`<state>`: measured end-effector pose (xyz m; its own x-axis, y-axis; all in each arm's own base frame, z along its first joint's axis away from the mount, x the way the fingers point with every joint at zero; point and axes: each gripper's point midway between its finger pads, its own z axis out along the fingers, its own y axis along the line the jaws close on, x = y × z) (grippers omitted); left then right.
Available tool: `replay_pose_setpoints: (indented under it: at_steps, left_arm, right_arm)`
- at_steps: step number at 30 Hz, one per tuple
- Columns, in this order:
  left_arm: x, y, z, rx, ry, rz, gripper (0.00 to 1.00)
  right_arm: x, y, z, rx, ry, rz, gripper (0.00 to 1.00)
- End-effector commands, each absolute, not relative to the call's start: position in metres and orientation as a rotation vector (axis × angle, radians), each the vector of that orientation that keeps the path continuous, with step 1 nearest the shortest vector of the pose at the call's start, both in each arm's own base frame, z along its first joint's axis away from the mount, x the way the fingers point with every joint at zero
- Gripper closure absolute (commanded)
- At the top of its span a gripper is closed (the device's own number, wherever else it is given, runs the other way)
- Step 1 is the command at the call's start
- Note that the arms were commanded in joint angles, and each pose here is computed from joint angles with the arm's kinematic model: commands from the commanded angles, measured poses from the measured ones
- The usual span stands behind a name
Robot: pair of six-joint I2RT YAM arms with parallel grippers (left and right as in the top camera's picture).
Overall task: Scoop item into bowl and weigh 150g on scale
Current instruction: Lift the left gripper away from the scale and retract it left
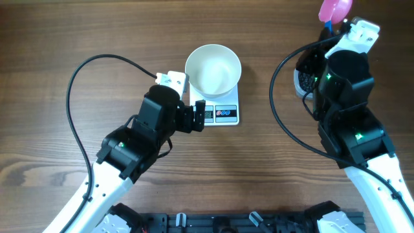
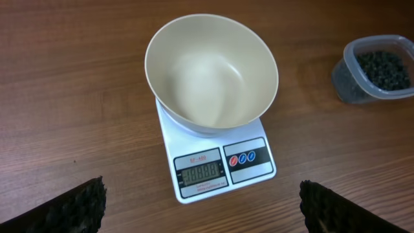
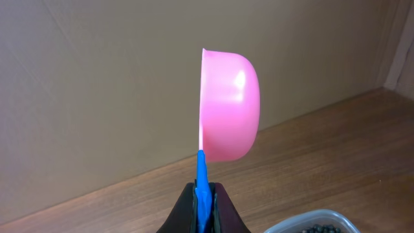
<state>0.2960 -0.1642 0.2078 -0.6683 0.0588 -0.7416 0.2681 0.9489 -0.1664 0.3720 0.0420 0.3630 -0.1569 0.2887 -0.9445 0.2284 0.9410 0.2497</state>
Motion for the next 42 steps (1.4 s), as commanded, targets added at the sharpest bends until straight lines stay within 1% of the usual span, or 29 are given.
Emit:
replay_pose_setpoints:
  at_steps: [1, 7, 13, 18, 24, 27, 30, 35, 39, 42]
  left_arm:
    - [0.298, -0.159, 0.206, 0.313, 2.277, -0.277, 0.0]
    - [0.308, -0.127, 0.213, 0.587, 2.185, -0.048, 0.0]
    - [0.331, -0.083, 0.211, 0.466, 2.207, 0.095, 0.0]
    - [0.338, -0.055, 0.198, 0.382, 2.266, 0.151, 0.0]
    - [0.348, -0.041, 0.195, 0.34, 2.273, 0.173, 0.0]
    - [0.35, -0.054, 0.199, 0.484, 2.228, 0.098, 0.0]
    - [0.35, -0.074, 0.213, 0.644, 2.148, -0.048, 0.0]
    - [0.345, -0.085, 0.245, 0.733, 2.06, -0.219, 0.0]
    - [0.333, -0.083, 0.273, 0.827, 2.027, -0.236, 0.0]
    - [0.316, -0.086, 0.299, 0.911, 2.015, -0.241, 0.0]
  right_arm:
    - [0.374, 0.043, 0.37, 0.379, 1.732, 0.063, 0.96]
    - [0.375, 0.044, 0.369, 0.378, 1.736, 0.059, 0.96]
    - [0.382, 0.045, 0.353, 0.375, 1.781, 0.03, 0.96]
    - [0.386, 0.046, 0.346, 0.37, 1.8, 0.02, 0.96]
    - [0.391, 0.048, 0.347, 0.403, 1.782, 0.05, 0.96]
    - [0.397, 0.05, 0.349, 0.428, 1.757, 0.078, 0.95]
    - [0.405, 0.053, 0.351, 0.431, 1.733, 0.091, 0.96]
    - [0.411, 0.055, 0.352, 0.433, 1.714, 0.1, 0.96]
    - [0.414, 0.055, 0.354, 0.431, 1.701, 0.101, 0.96]
    - [0.415, 0.051, 0.358, 0.442, 1.682, 0.101, 0.96]
